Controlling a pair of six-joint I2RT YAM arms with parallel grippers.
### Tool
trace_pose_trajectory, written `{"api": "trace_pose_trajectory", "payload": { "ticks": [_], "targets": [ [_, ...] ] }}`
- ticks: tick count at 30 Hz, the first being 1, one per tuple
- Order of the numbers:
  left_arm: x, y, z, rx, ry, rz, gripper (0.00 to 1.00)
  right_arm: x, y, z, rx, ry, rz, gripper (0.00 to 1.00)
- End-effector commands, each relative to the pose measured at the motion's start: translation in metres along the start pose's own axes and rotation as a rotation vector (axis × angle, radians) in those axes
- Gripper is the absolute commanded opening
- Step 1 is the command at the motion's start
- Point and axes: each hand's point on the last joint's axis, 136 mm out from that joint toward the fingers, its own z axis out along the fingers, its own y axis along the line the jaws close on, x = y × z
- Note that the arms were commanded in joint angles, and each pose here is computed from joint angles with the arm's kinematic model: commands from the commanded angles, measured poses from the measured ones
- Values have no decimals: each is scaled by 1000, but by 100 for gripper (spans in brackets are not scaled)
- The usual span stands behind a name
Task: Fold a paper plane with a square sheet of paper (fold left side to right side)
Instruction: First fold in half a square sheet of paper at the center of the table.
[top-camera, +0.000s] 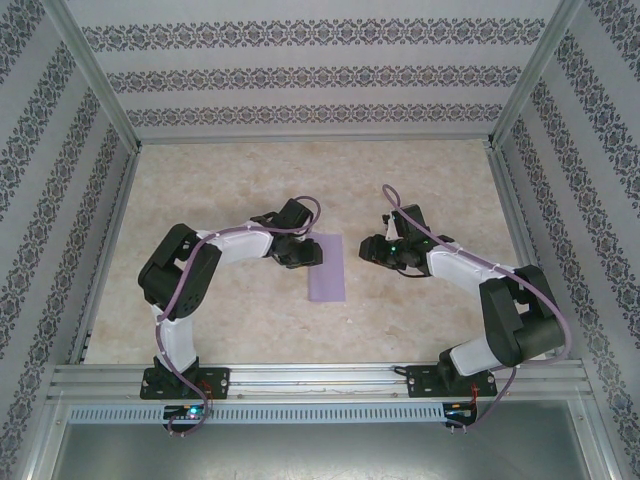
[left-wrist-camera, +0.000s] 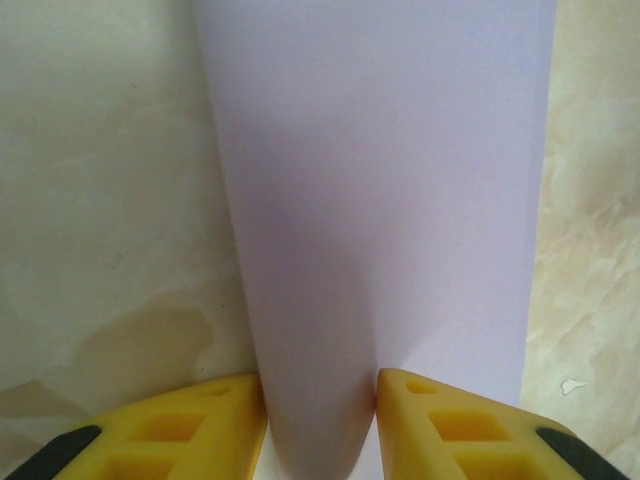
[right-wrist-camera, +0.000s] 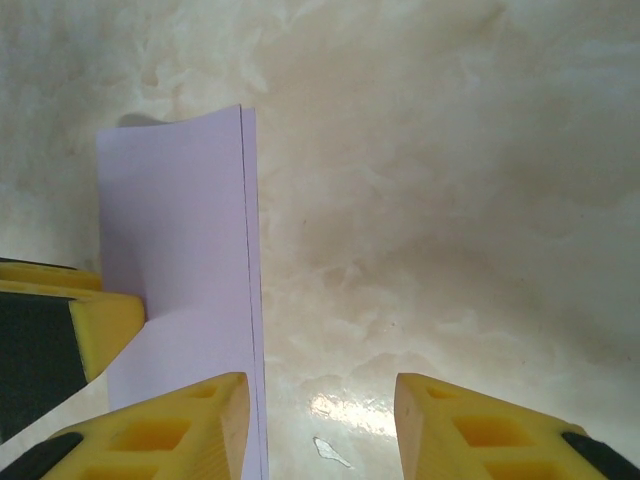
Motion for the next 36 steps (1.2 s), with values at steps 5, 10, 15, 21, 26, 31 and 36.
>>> {"api": "trace_pose_trajectory", "payload": {
  "ticks": [5,10,15,21,26,31,36],
  "targets": [
    [31,14,43,-76,92,50,38,4,-6,0,12,11,-11,42],
    [32,12,45,-78,100,62,39,6,-5,1,6,19,-12,42],
    [34,11,47,-82,109,72,40,6,-5,2,1,21,-10,43],
    [36,13,49,-85,117,71,40,6,-2,3,-15,23,-6,43],
    [37,14,50,-88,121,71,40,7,-2,3,-19,29,-6,43],
    [38,14,50,-90,124,72,40,8,1,5,-34,38,-4,43],
    [38,14,50,-92,126,73,40,11,7,9,-52,60,-8,43]
  ]
}}
